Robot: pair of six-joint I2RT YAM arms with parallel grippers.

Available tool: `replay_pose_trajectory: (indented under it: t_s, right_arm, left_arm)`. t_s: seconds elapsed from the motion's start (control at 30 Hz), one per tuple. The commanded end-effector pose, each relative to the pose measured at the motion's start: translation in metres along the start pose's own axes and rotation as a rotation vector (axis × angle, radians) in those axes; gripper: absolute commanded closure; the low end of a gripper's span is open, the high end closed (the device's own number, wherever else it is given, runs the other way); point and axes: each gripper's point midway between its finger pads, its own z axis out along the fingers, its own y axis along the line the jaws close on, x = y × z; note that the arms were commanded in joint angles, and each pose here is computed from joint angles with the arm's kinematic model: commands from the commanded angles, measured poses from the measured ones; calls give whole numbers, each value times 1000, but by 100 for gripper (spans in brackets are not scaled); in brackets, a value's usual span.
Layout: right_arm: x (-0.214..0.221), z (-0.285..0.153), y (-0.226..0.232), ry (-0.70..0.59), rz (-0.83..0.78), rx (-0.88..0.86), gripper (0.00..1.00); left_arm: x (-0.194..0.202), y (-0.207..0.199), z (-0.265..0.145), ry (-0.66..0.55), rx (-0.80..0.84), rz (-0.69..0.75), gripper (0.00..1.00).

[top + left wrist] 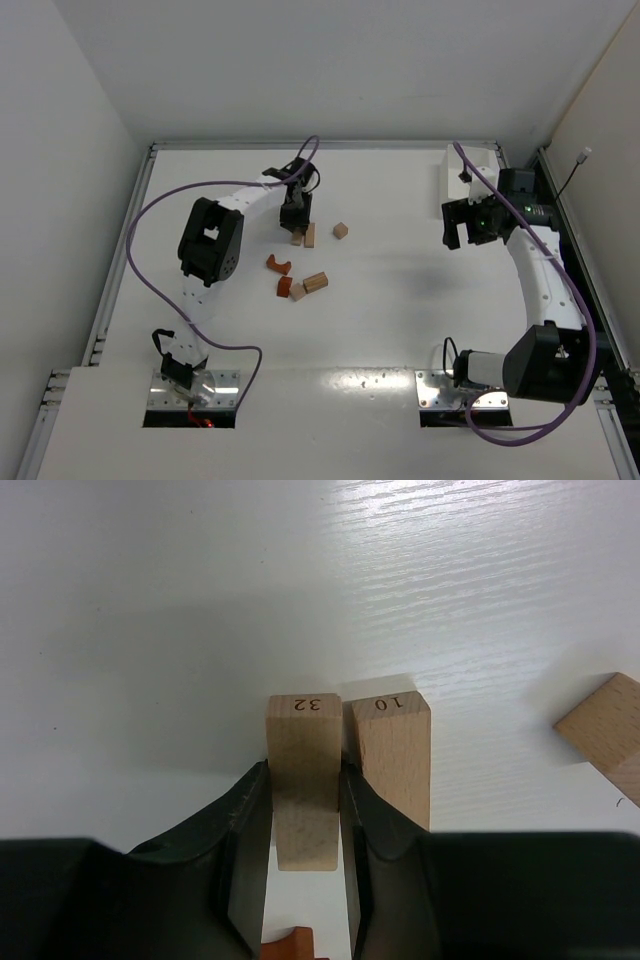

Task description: Build the wood block tower

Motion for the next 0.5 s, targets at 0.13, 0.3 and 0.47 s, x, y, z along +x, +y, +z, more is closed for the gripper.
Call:
replay_pose_trajectory:
  t_s: [0.13,0.3,0.47]
  right_arm:
    - [-7,-6,0,-42,2,3,5]
    - [-7,-6,0,-42,2,3,5]
    - [-3,-4,1,-33,4,0,5]
  left_arm:
    - [-15,-12,-18,-57,22,18,73]
    - [-18,-13,-22,-66,25,17,65]
    - [-22,-14,-30,-83,31,16,63]
